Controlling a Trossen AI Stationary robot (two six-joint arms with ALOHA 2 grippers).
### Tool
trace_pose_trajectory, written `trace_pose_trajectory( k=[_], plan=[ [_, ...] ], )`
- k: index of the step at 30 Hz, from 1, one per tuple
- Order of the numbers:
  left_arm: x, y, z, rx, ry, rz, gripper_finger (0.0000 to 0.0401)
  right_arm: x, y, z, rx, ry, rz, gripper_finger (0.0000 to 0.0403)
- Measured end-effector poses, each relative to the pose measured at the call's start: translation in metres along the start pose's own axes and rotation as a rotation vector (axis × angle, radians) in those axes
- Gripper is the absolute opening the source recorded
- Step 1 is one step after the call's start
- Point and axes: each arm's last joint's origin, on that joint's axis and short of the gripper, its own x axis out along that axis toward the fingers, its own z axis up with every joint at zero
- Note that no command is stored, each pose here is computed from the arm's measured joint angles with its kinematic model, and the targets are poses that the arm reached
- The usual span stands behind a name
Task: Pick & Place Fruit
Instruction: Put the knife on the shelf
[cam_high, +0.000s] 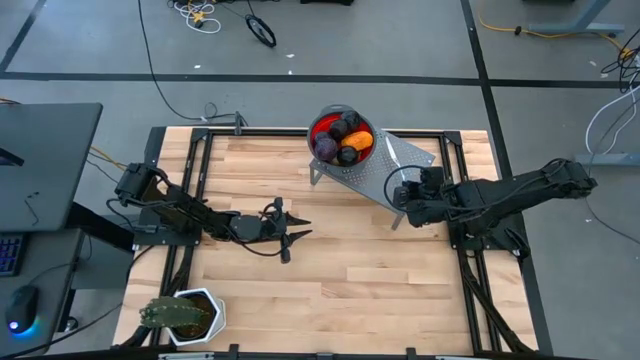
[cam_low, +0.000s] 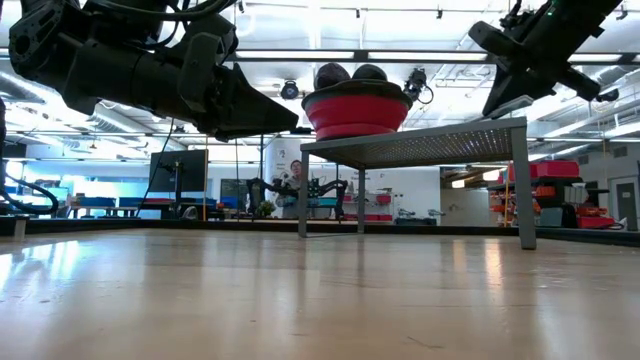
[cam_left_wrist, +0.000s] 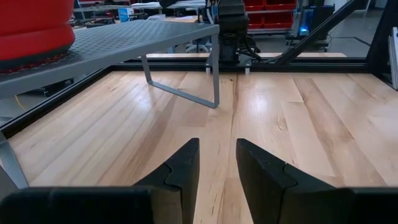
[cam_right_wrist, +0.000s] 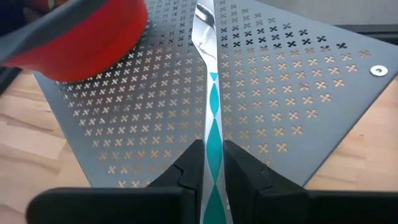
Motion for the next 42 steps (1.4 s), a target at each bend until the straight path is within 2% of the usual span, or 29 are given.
trace_pose_trajectory(
  k=[8,21,23,28,33,37,42],
  plan=[
    [0.0,0.0,0.0,0.002,0.003,0.0,0.0113,0.0,-0.001,-0.001,-0.082,0.022,-0.003,0.0055],
    [0.0,0.0,-0.001,0.003,0.006,0.001,0.0113,0.0,0.0,0.0,-0.12,-0.001,-0.002,0.0124],
    [0.0,0.0,-0.001,0.003,0.006,0.0,0.0113,0.0,0.0,0.0,-0.156,-0.001,0.002,0.0129],
    [0.0,0.0,-0.001,0.006,0.012,0.001,0.0113,-0.003,-0.002,0.002,-0.335,0.043,0.029,0.0132],
    [0.0,0.0,-0.001,0.007,0.013,0.004,0.0113,-0.009,-0.008,0.006,-0.342,0.053,0.056,0.0132],
    [0.0,0.0,-0.001,0.007,0.013,0.004,0.0113,-0.008,-0.008,0.008,-0.452,0.098,0.084,0.0132],
    [0.0,0.0,-0.001,0.006,0.012,0.005,0.0113,-0.003,-0.005,0.017,-0.518,0.119,0.101,0.0132]
  ],
)
